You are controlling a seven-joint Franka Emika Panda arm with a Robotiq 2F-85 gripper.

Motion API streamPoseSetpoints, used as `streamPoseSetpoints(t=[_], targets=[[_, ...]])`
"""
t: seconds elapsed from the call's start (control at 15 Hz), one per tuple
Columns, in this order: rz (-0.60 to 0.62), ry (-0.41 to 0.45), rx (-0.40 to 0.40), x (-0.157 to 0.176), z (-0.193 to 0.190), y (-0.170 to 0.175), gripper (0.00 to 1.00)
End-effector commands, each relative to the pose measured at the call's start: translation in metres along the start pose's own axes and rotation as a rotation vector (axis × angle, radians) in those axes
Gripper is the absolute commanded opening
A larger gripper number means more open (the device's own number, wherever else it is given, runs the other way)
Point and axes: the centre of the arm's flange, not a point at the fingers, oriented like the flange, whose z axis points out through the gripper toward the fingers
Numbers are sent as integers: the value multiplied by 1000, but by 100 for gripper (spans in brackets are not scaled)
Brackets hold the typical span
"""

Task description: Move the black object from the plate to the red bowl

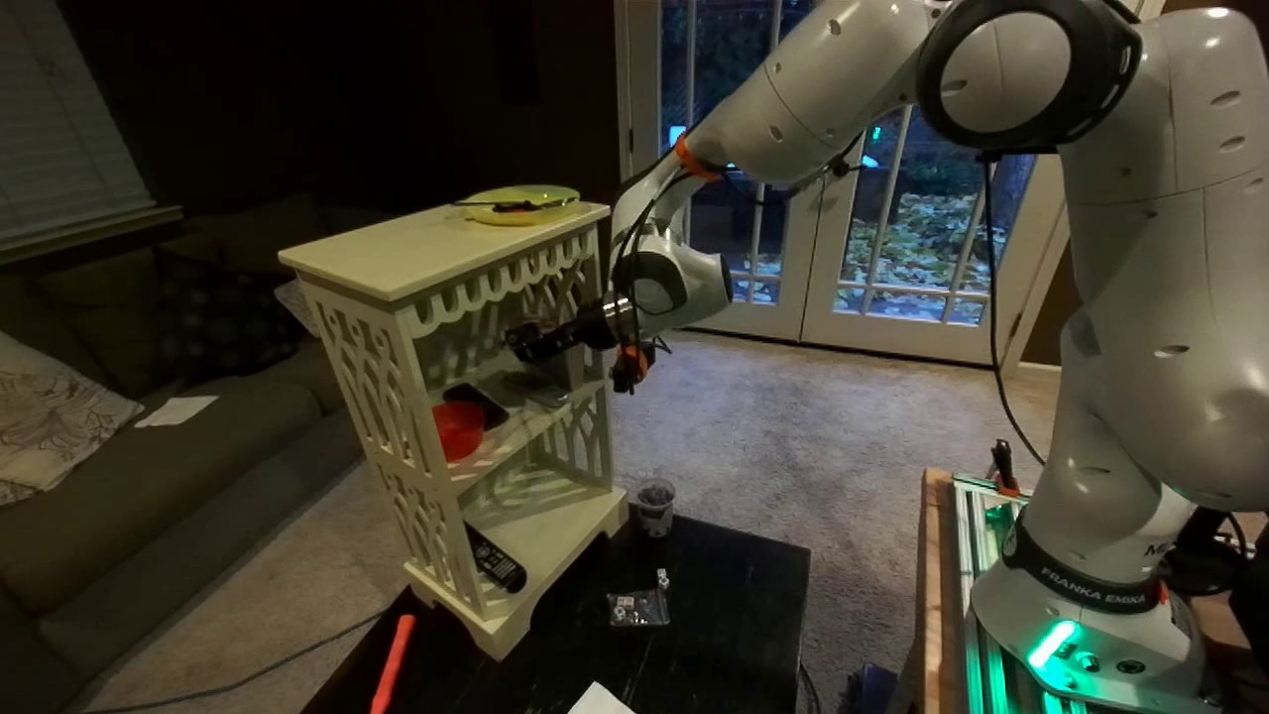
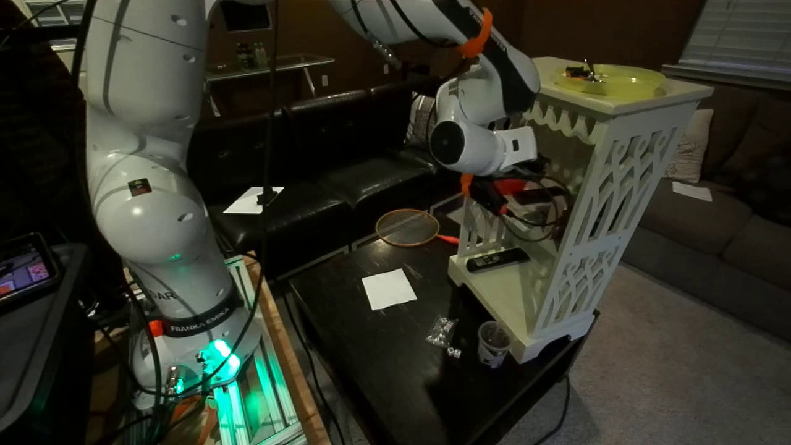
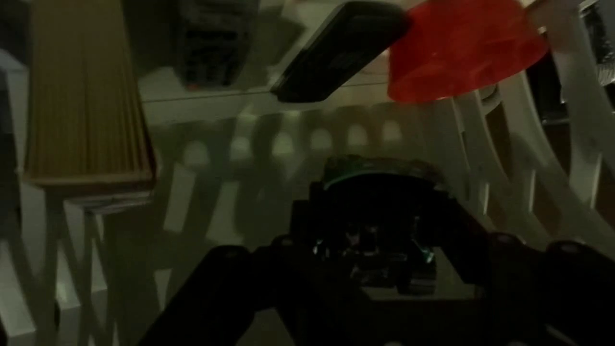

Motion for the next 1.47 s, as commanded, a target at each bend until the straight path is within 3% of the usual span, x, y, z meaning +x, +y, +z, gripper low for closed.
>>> streamPoseSetpoints(t=[0.0,0.13,0.2,0.6,0.87,1.2,1.4], targets=[[-7,4,-10,4,-1,3,67],[-13,-1,-7,4,0,-1,67],[18,-25,-28,1,7,-3,42],[269,-294,-29,-57,20,-24,42],[404,-413,89,-78,13,-46,42],[437,-388,164,-70,-7,-41,42],[461,-333,259,-58,-21,-38,42]])
